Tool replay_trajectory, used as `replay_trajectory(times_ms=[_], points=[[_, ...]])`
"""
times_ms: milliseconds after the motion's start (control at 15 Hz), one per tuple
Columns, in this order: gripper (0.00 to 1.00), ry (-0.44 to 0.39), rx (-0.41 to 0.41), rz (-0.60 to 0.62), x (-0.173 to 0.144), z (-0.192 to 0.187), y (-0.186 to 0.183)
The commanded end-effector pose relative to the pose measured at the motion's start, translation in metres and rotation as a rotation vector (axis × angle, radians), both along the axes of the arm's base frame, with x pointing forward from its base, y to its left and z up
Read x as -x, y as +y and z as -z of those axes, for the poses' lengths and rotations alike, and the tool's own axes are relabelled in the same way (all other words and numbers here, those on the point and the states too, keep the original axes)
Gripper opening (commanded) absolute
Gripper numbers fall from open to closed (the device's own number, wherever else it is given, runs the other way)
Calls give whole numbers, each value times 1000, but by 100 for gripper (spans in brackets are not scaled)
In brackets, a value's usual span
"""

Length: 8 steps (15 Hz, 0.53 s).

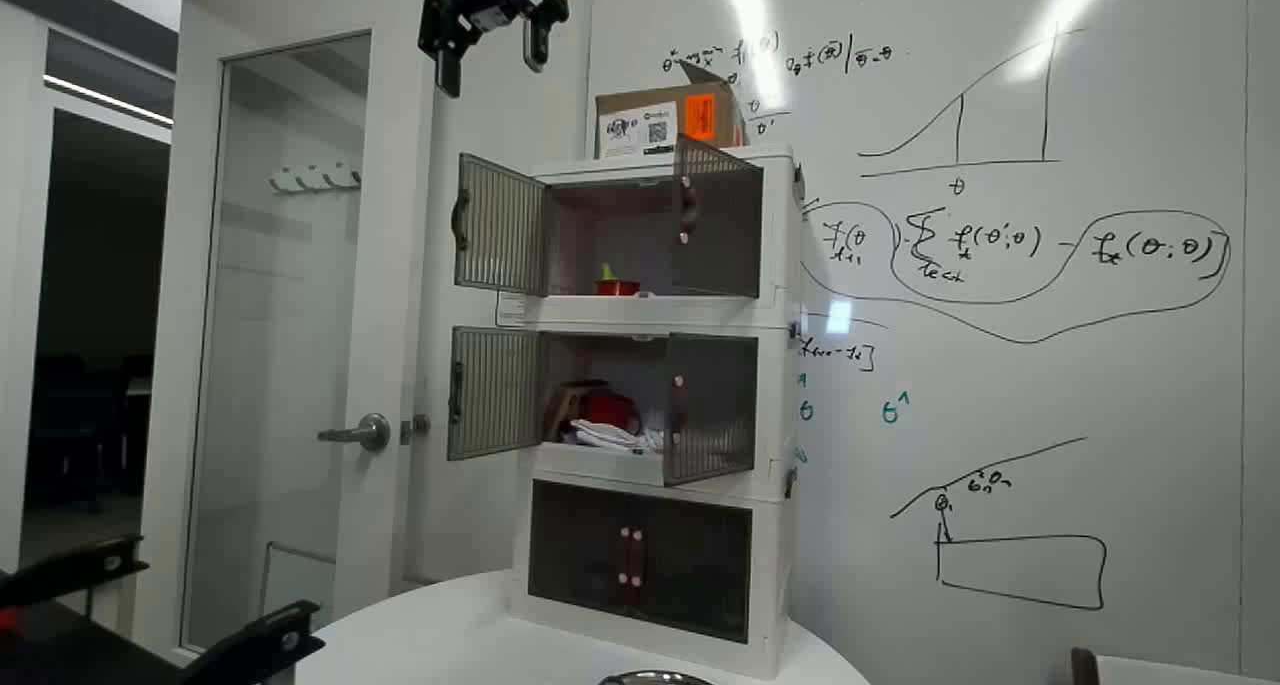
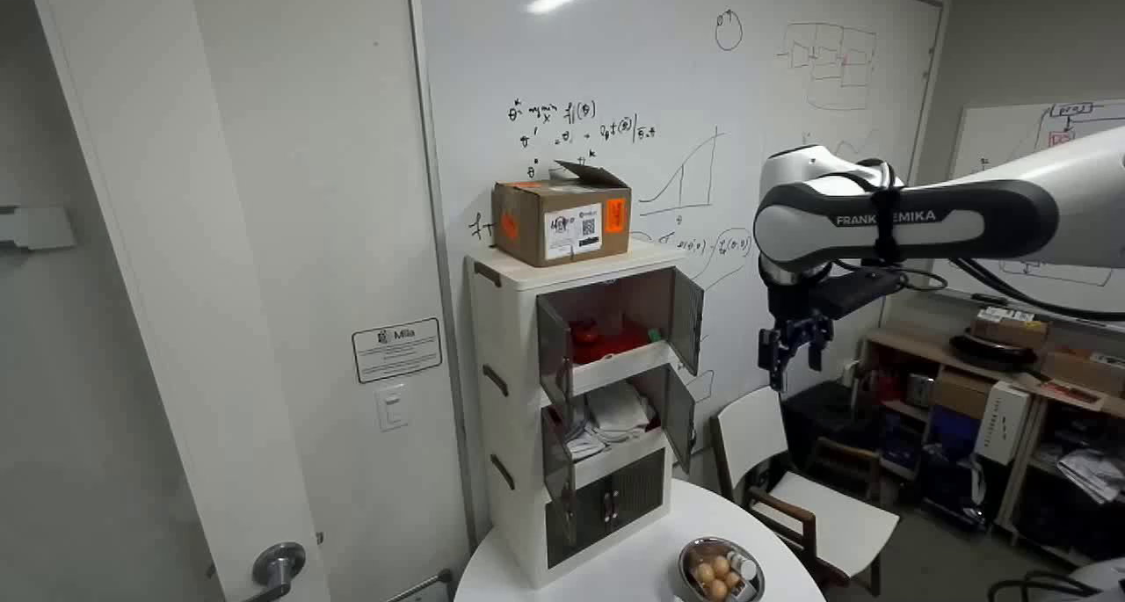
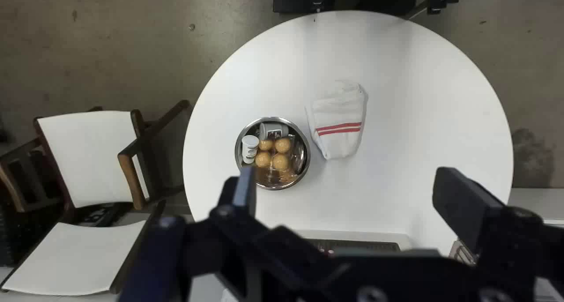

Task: Close the door to the middle compartment

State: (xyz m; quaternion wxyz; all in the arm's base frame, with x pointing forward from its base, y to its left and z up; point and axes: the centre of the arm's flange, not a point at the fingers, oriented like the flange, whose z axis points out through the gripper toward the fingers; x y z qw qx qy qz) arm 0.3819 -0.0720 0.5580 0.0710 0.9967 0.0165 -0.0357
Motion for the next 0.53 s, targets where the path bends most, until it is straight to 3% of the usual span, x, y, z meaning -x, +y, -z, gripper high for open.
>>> replay_trajectory(times_ms=[0, 467], points=[[100, 0, 0, 0, 0, 0, 0], [100, 5, 12, -49, -32, 17, 39]])
